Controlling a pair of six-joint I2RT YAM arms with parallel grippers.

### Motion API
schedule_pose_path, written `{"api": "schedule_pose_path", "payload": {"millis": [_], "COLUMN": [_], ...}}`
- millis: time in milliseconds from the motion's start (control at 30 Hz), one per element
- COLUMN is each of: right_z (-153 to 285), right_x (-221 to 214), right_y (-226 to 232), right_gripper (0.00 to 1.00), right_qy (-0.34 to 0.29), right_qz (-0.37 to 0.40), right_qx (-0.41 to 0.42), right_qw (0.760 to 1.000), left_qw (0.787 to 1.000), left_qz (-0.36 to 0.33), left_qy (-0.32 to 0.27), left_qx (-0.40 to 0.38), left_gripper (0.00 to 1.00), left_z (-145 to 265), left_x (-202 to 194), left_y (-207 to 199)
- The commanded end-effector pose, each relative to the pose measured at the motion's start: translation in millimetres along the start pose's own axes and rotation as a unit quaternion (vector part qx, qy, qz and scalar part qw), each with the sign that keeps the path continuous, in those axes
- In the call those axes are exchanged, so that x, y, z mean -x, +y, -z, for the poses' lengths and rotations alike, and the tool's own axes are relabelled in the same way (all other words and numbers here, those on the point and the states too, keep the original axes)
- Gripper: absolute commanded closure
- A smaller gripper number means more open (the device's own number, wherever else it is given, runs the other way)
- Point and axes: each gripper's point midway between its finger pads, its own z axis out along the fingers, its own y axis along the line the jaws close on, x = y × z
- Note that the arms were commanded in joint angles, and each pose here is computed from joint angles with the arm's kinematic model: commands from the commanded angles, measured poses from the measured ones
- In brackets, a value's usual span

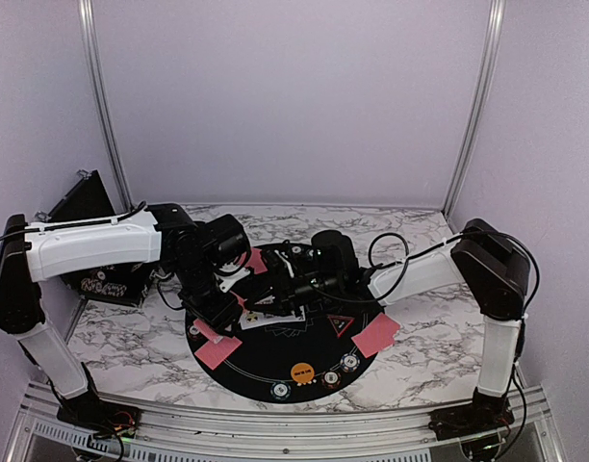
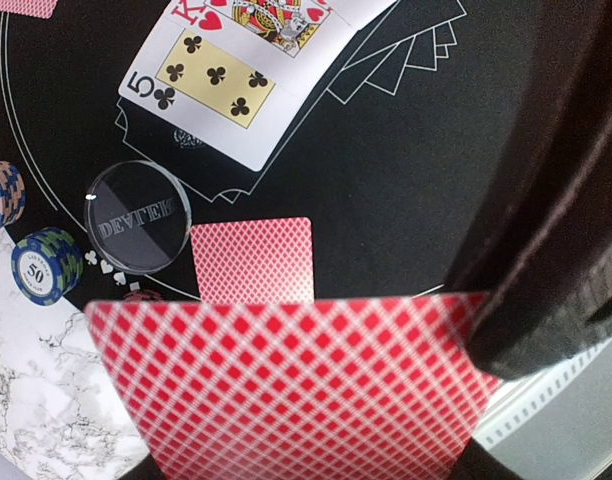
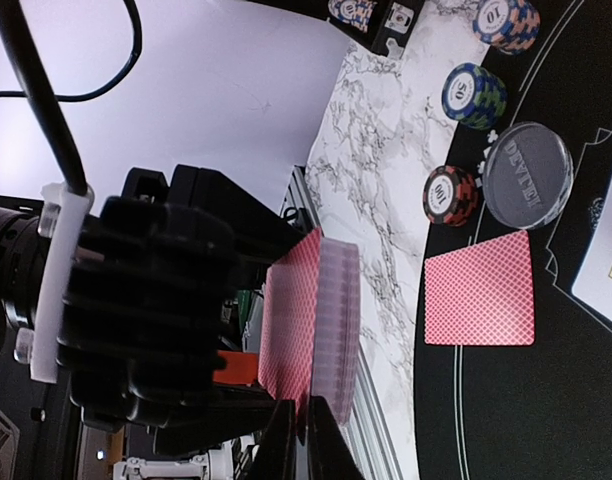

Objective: Distribute texas hold em gaming equipment
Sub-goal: Pick up the poker card from the face-down deck piles.

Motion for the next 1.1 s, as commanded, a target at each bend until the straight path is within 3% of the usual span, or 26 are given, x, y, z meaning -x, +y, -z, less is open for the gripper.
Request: {"api": "schedule_pose_path", "payload": {"millis": [0, 1067], "right_z": [2.9, 61.6], "right_x": [3.9, 32.9], "right_y": [17.5, 20.9], "right_gripper": [0.98, 1.00], "right_qy": [-0.004, -0.066], "right_qz": [0.015, 0.022], "right_qx": [0.018, 0.021], "right_qw": [1.000, 0.997], "left_qw": [1.000, 1.000], "left_qz": [-0.003, 0.002], "left_qy": [-0.004, -0.003], "left_qx": [0.003, 0.004], "left_gripper": [0.41, 0.41], "left_z": [4.2, 5.3], "left_x": [3.8, -3.0], "left_y": [0.5, 1.8]}}
